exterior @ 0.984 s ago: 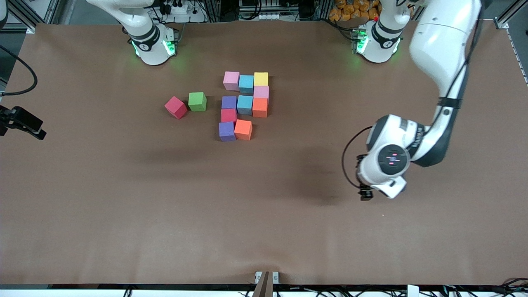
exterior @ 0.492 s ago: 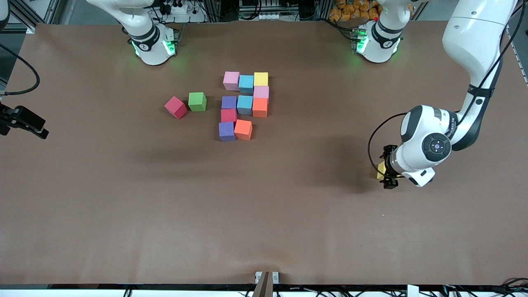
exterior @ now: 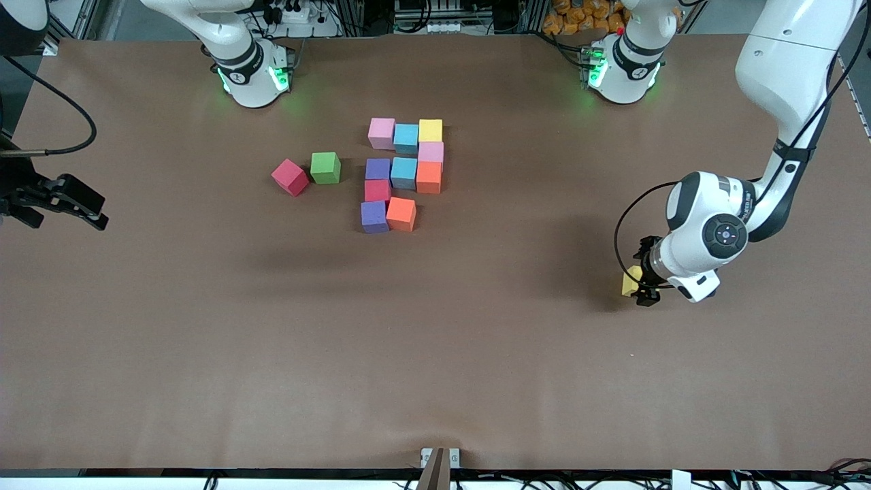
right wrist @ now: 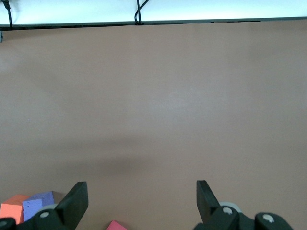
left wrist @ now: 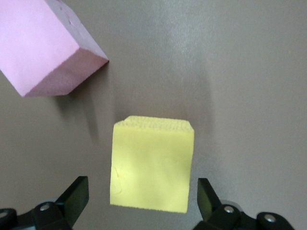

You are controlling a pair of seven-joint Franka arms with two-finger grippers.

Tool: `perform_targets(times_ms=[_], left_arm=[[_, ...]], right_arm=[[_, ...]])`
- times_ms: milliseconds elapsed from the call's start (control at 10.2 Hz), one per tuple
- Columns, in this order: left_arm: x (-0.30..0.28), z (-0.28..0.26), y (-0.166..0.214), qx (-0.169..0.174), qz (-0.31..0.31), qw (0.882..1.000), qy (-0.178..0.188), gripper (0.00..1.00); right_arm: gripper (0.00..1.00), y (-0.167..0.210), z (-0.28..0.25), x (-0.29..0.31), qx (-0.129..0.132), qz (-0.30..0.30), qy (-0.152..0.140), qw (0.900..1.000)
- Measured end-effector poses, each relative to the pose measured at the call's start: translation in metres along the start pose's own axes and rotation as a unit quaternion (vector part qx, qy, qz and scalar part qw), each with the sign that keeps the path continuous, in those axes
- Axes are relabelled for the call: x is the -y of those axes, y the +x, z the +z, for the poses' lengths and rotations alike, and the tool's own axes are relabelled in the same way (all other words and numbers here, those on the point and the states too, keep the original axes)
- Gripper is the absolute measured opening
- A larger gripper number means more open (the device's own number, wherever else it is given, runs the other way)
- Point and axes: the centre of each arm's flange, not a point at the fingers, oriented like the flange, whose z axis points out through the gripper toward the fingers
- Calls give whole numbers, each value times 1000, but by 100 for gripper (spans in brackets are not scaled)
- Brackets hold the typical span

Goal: Form number 2 with 11 blocks
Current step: 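Lower and close the left gripper on the yellow cube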

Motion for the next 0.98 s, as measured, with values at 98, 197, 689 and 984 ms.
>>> perform_targets(times_ms=[98, 197, 689, 984], left_arm=[[-1, -1, 4, -1, -2, 1000, -4, 100], [-1, -1, 6, -2, -2, 1000, -8, 100], [1, 8, 9, -1, 0, 1000, -12, 100], [1, 17, 8, 3, 0, 1000, -14, 69]], right_arm=[[100, 0, 1, 1, 1, 3, 11, 1000], [100, 0, 1, 2, 3, 5, 25, 1000], [100, 3, 8, -11, 8, -16, 31, 999], [100, 1, 9, -28, 9, -17, 29, 999]])
